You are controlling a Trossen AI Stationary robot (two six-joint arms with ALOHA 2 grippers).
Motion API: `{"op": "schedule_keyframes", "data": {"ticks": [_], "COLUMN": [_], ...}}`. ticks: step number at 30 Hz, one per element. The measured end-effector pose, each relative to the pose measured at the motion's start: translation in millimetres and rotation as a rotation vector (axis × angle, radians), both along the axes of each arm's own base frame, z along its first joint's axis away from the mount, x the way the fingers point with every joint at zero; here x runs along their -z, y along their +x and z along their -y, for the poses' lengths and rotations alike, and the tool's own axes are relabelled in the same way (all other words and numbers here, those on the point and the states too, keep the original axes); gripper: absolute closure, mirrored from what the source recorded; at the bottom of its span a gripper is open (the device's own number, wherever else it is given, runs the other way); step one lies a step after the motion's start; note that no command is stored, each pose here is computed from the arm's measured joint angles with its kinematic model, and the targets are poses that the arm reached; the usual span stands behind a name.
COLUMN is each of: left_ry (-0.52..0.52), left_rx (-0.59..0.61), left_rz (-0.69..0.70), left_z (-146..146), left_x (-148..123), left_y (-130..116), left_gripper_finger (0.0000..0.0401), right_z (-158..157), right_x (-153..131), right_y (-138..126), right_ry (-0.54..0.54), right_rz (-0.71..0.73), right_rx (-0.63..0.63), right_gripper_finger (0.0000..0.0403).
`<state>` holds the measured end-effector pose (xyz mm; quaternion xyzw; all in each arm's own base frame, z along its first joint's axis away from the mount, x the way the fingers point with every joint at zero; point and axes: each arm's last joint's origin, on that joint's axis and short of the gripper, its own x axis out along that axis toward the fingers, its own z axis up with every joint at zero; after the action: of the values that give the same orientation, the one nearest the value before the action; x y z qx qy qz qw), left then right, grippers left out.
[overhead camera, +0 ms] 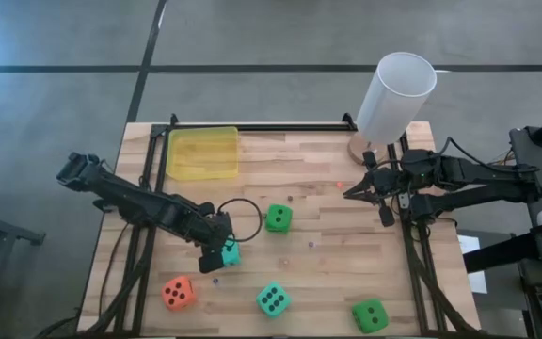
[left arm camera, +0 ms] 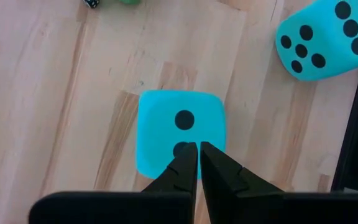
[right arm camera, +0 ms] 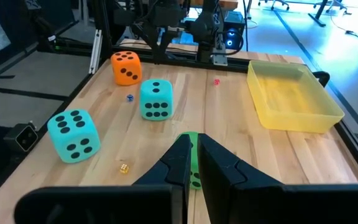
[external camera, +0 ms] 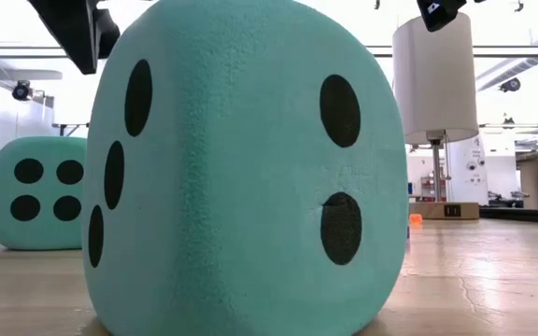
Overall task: Pick & Place Dice
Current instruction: Put the top blue large die into the yellow container
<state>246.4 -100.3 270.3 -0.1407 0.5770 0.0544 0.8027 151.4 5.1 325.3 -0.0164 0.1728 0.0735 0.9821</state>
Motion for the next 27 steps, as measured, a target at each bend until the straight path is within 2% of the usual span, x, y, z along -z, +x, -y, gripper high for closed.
{"op": "schedule_keyframes", "data": {"ticks": [19,23,27], "left_ry": [0.011,0.011,0.01], "left_rx": [-0.026,-0.025,-0.024], "left_rz": [-0.037,-0.036,-0.035], "left_z": [-1.9,-1.9,-1.4], "left_x": [1.3,1.2,2.0], "left_y": [-3.1,-3.0,-2.1], "left_gripper_finger": [0.0373,0.035,0.0301], "right_z": [0.0,0.0,0.0], "right_x": [0.0,0.0,0.0], "right_y": [0.0,0.0,0.0], "right_ry": [0.002,0.002,0.002], "right_rz": [0.0,0.0,0.0], "right_rx": [0.001,0.001,0.001], "right_gripper_finger": [0.0374,0.0374,0.0374]}}
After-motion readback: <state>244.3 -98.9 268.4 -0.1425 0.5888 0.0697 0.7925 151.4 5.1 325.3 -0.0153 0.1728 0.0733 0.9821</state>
